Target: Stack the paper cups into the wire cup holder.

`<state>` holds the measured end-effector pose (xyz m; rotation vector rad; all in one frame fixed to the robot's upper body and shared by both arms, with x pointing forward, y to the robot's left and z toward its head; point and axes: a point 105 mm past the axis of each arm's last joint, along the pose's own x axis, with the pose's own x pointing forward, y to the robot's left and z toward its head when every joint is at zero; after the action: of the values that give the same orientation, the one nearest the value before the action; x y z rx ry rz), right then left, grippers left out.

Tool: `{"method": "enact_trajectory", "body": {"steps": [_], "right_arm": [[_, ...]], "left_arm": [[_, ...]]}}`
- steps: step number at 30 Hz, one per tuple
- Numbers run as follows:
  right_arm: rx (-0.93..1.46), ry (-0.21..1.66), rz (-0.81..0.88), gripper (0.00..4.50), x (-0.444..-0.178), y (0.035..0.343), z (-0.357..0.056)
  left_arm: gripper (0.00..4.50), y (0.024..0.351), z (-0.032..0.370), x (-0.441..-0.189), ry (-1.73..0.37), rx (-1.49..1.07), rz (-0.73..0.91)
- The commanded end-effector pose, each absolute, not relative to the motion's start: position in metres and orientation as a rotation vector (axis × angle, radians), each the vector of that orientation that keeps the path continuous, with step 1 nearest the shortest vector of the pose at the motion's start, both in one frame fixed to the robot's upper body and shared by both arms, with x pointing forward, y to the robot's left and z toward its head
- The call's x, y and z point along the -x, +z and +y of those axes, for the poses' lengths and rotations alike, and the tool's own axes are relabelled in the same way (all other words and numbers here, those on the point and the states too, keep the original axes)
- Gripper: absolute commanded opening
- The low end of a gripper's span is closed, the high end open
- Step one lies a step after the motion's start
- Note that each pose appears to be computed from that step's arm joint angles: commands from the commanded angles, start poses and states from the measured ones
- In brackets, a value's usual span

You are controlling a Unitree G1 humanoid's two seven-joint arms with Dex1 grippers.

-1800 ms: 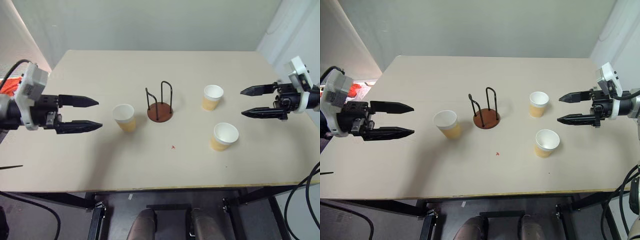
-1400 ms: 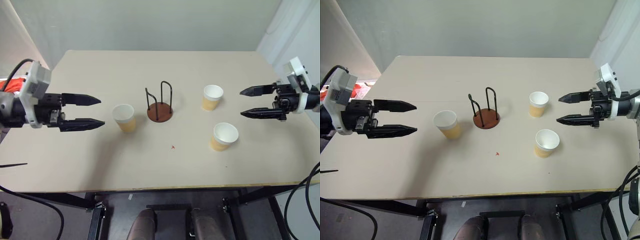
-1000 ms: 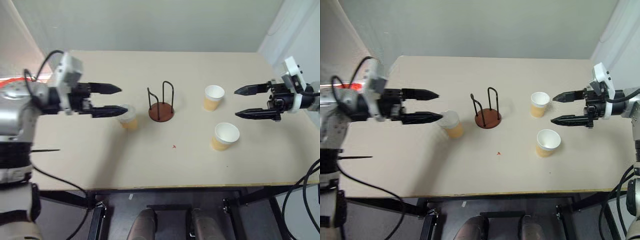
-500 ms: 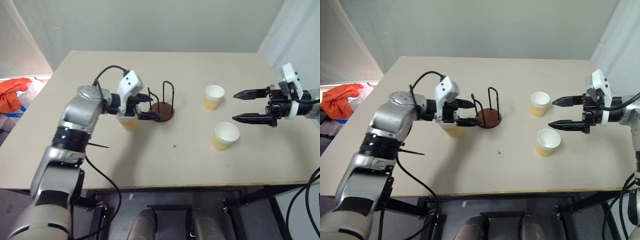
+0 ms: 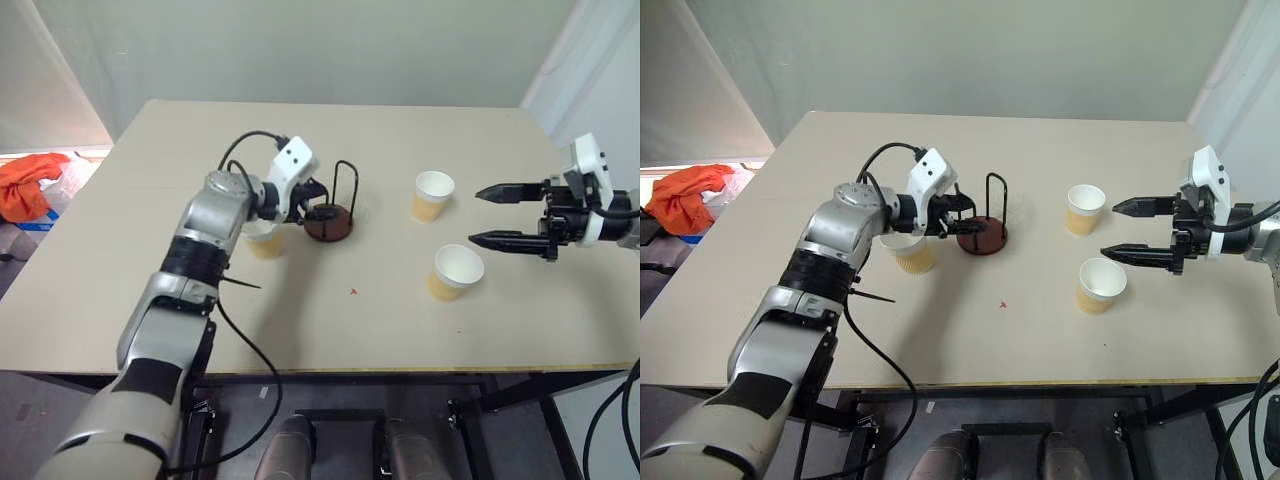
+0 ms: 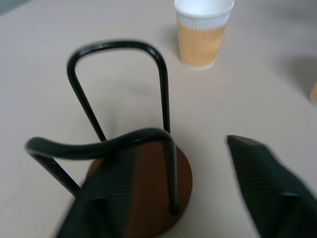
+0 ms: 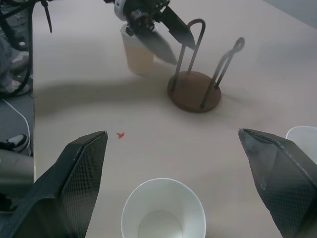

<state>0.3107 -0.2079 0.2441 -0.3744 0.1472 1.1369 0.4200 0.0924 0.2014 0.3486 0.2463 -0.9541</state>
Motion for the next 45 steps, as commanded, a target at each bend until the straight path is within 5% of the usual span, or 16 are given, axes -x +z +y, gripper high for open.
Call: {"method": "enact_trajectory", "body": {"steps": [1,5,6,16,31,45], "right_arm": [[0.411,1.114,0.081,4.50,-0.304,0.264,-0.212],[0.418,1.109,0.078,4.50,-0.305,0.265,-0.212],[0.419,1.109,0.077,4.50,-0.306,0.265,-0.211],[0.422,1.118,0.073,4.50,-0.308,0.266,-0.210],[0.425,1.160,0.100,4.50,-0.301,0.260,-0.206],[0.509,1.220,0.246,4.50,-0.286,0.224,-0.190]], "left_arm": [[1.52,0.221,0.091,-0.419,-0.976,-0.343,0.183],[0.10,0.227,0.087,-0.415,-1.014,-0.317,0.167],[0.03,0.228,0.086,-0.415,-1.022,-0.309,0.164],[0.03,0.244,0.080,-0.394,-1.157,-0.277,0.110],[0.03,0.230,0.085,-0.287,-1.566,-0.309,0.091],[0.03,0.189,0.074,-0.284,-1.553,-0.349,0.074]]}}
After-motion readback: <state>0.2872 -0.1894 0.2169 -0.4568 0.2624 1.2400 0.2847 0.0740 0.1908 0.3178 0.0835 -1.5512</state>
